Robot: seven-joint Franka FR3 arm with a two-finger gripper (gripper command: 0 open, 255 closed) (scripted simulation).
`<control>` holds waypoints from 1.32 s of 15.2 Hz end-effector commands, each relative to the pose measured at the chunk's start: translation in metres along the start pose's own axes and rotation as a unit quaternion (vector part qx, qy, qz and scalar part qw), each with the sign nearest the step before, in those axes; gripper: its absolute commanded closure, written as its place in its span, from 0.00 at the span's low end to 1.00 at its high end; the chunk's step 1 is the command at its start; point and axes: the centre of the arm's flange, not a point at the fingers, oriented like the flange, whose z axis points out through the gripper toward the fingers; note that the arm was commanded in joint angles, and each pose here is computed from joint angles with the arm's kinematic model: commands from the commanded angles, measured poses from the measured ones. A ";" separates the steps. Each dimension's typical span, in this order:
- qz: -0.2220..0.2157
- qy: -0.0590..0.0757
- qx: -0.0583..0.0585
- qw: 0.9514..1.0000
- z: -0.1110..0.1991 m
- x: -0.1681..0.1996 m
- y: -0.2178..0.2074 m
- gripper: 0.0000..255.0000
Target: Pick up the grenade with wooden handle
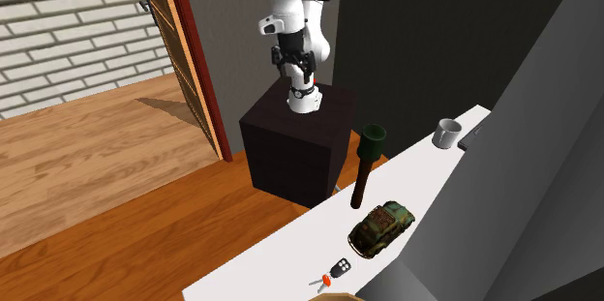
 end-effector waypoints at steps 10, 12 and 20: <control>0.029 0.006 -0.026 0.999 0.000 0.035 -0.149 0.00; 0.034 0.007 -0.030 0.999 0.000 0.043 -0.176 0.00; 0.055 0.012 -0.049 0.997 0.006 0.076 -0.281 0.00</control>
